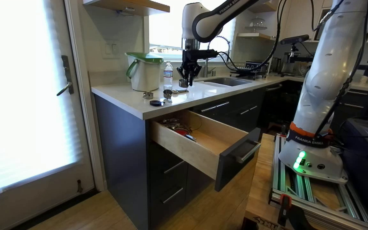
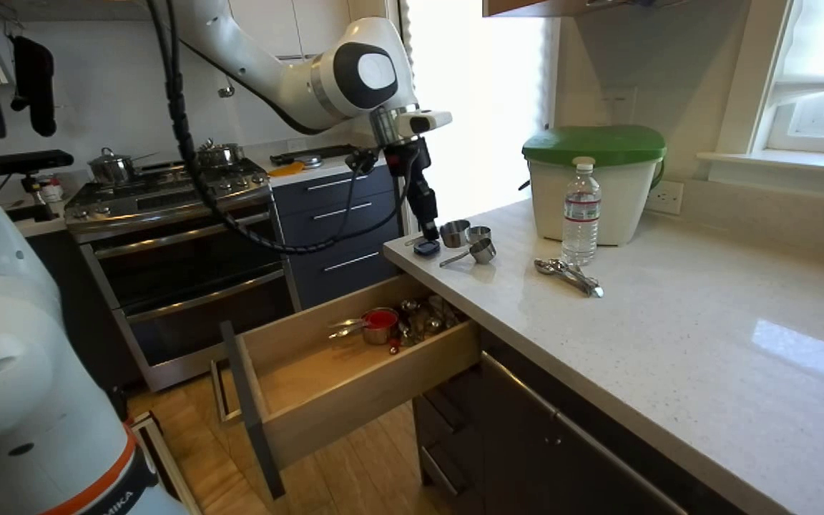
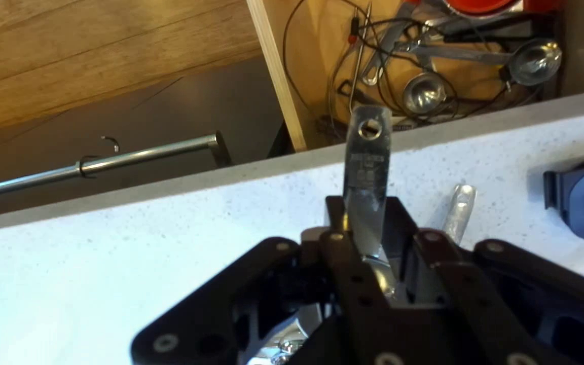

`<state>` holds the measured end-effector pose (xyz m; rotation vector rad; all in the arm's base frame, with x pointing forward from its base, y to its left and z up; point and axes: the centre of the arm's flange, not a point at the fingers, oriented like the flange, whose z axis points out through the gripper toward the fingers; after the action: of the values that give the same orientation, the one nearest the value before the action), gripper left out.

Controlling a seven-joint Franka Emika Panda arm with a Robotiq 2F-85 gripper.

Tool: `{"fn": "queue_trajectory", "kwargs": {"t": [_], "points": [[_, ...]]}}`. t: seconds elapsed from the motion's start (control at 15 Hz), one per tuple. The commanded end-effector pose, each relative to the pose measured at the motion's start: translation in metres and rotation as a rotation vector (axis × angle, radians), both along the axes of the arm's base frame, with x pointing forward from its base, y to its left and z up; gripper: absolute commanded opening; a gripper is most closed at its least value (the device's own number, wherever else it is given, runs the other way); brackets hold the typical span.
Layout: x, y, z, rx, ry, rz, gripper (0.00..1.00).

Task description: Transfer the scoop from the drawer to the counter

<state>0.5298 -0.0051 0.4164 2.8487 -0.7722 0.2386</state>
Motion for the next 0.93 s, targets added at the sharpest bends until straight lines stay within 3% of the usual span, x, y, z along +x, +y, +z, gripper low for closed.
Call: {"fn": "queue_trajectory", "kwargs": {"t": [0.0,0.4,0.87], "points": [[0.042,-0.018,-0.010,-0.049,-0.011,0.020,0.05],[0.065,-0.047,-0.041,-0.049,-0.010,0.111,0.05],[0.070,-0.070,-0.077,-0.038,-0.018,0.175,0.05]]}}
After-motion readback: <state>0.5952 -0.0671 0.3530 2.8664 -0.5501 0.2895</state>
